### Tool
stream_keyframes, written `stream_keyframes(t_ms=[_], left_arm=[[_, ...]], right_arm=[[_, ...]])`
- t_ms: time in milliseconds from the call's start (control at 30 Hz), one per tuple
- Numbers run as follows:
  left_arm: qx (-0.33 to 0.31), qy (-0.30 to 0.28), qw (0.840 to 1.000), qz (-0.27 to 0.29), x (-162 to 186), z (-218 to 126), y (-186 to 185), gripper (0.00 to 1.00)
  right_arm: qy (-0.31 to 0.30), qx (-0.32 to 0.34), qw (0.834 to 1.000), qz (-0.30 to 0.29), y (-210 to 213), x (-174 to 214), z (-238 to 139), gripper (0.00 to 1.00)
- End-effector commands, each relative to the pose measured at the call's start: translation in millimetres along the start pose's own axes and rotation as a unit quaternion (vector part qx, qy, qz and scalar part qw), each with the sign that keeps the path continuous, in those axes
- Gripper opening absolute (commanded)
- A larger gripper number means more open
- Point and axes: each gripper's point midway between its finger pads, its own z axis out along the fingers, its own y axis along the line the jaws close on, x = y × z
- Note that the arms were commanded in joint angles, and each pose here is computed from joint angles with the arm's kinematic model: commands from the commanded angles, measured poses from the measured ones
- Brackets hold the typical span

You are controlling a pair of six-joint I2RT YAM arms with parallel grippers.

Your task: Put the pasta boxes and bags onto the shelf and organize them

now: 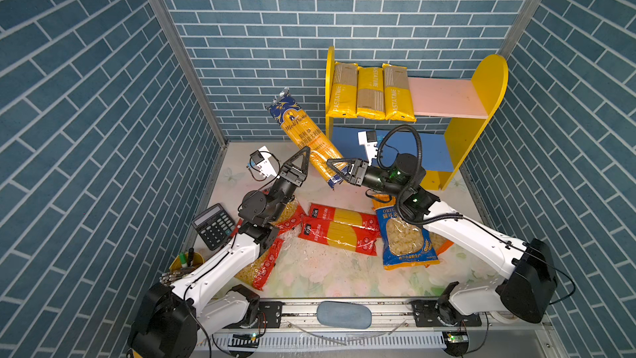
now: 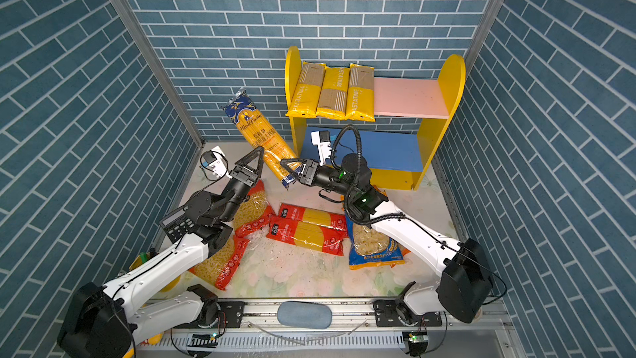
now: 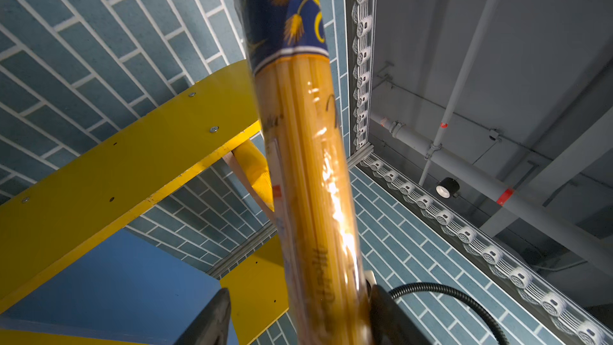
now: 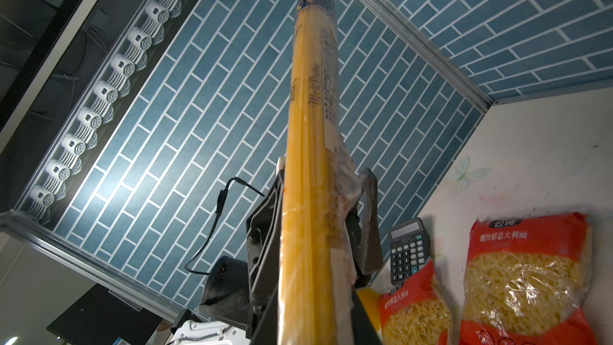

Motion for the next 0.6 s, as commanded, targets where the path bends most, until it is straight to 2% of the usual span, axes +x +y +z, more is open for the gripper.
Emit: stream_keyframes(t_ms=[0,133,267,433,567], left_arm=[[0.003,0.030,0.999,0.023,14.0,-5.5,-1.0,0.66],[-0.019,0.066,0.997,0.046,36.7,-9.4,6.0,0.66],[-0.040,0.096,0.993,0.057,62.5,-14.5,18.7,0.65],[-0.055,0.120,0.990,0.045,87.8,-18.6,35.3,0.65],[-0.062,0.135,0.988,0.042,103.7,-21.1,43.2,0.64]], right_arm=[[-0.096,-0.107,0.982,-0.124,94.2,-65.7,-16.3,0.00],[-0.127,-0.087,0.976,-0.156,108.3,-91.5,-36.6,0.00],[-0.154,-0.021,0.971,-0.180,106.1,-117.2,-59.7,0.00],[-0.191,0.069,0.960,-0.191,91.0,-150.8,-98.7,0.00],[-0.215,0.080,0.952,-0.202,101.5,-172.1,-125.2,0.00]])
